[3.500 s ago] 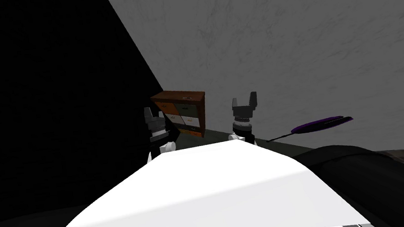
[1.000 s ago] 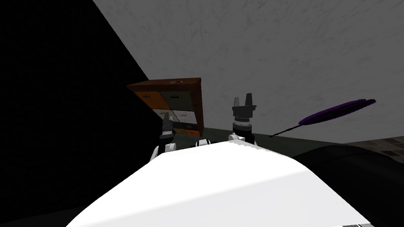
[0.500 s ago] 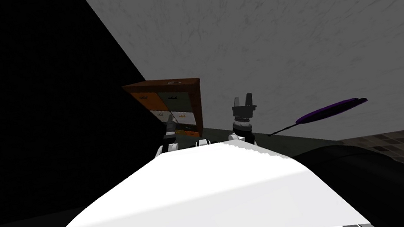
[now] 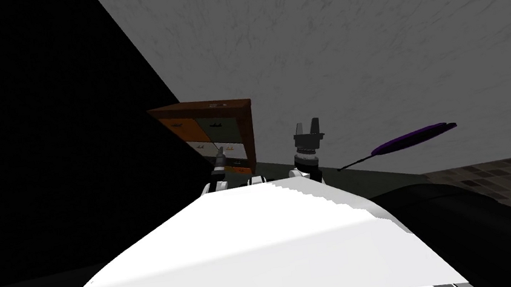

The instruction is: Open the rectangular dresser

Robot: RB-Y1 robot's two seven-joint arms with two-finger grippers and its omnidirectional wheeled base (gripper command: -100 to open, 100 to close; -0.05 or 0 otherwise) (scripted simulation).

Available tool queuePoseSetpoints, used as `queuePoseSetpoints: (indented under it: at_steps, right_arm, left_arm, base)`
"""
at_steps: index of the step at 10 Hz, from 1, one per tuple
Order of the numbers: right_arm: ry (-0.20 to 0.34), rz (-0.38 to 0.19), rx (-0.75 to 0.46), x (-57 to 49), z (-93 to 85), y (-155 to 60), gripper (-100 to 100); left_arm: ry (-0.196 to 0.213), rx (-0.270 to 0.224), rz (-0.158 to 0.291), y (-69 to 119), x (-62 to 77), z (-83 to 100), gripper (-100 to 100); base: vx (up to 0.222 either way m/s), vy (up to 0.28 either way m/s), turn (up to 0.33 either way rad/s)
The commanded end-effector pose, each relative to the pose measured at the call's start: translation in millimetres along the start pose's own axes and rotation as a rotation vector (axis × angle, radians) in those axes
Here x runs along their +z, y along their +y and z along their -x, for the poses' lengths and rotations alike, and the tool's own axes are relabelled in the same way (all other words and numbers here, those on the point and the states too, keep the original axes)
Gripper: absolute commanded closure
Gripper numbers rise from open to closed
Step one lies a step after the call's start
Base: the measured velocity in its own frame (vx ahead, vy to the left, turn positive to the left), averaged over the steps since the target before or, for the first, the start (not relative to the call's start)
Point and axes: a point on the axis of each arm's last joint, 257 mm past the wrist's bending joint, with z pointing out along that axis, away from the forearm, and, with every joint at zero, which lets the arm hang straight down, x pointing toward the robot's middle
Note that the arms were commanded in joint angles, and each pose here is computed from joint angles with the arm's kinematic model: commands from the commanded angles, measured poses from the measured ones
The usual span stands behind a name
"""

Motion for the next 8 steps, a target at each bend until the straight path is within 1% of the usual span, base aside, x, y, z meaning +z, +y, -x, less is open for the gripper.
queuePoseSetpoints:
  at_steps: [1, 5, 8]
  right_arm:
    - [0.0, 0.0, 0.0, 0.0, 0.0, 0.0, 0]
    - [0.0, 0.0, 0.0, 0.0, 0.0, 0.0, 0]
    - [0.0, 0.0, 0.0, 0.0, 0.0, 0.0, 0]
  left_arm:
    - [0.018, 0.004, 0.038, 19.0, -2.9, -8.6, -100]
    - [0.041, -0.001, 0.096, 47.2, -7.0, -26.4, -100]
    - [0.055, -0.009, 0.133, 64.2, -10.1, -40.0, -100]
  base:
    - [0.019, 0.002, -0.04]
    - [0.027, 0.0, -0.046]
    - [0.022, 0.002, -0.039]
